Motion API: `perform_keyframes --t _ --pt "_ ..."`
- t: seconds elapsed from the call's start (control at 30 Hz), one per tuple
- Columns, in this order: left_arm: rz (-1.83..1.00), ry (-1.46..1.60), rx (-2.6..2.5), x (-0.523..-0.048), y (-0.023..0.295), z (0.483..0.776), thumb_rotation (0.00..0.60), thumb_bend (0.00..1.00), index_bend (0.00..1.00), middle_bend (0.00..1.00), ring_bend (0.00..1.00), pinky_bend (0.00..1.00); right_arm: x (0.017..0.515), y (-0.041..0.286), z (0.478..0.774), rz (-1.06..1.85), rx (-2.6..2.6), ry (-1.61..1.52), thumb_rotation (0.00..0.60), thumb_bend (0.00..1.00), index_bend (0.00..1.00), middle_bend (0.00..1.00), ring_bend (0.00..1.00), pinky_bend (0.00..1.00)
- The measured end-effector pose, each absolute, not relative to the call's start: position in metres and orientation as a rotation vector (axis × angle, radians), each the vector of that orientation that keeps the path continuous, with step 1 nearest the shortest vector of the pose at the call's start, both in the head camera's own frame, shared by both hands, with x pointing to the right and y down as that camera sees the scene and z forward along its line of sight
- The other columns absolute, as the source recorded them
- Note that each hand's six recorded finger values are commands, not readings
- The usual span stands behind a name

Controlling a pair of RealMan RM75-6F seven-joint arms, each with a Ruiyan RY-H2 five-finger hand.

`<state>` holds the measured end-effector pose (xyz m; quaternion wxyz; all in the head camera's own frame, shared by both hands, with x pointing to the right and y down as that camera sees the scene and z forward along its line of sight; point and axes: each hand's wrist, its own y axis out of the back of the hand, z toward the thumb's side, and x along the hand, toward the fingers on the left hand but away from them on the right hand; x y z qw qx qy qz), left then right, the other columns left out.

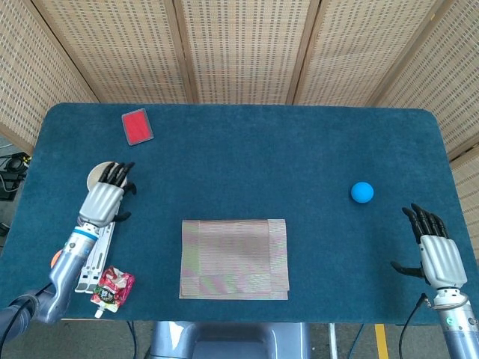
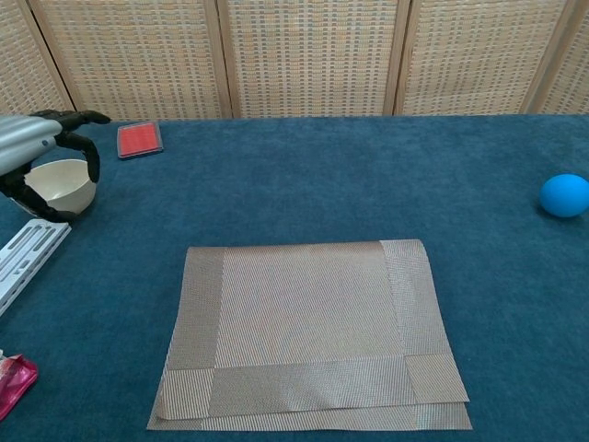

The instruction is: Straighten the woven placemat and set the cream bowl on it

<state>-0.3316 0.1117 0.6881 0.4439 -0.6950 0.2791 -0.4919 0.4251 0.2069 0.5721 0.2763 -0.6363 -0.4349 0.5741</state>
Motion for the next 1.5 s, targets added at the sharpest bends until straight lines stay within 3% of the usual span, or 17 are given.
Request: perform_keyframes --t 0.23,0.6,1.5 --pt "-1.034 0.542 -1.858 -0.282 0.173 0.669 0.600 0.36 0.53 0.00 0.00 0.00 0.427 0.206 0.572 1.545 -1.706 -1.175 0.600 0.11 0.06 0.00 0.00 0.00" --pt "-0.925 0.367 -1.929 -0.258 0.236 0.652 0.600 0.37 0.49 0.00 0.00 0.00 0.426 0.206 0.570 1.538 -1.708 -1.178 0.600 0.11 0.06 0.00 0.00 0.00" --pt "-0.930 0.193 -1.986 -0.245 0.288 0.679 0.600 0.38 0.47 0.00 0.00 0.00 0.427 0.206 0.568 1.535 -1.714 -1.189 0.600 0.11 0.06 0.00 0.00 0.00"
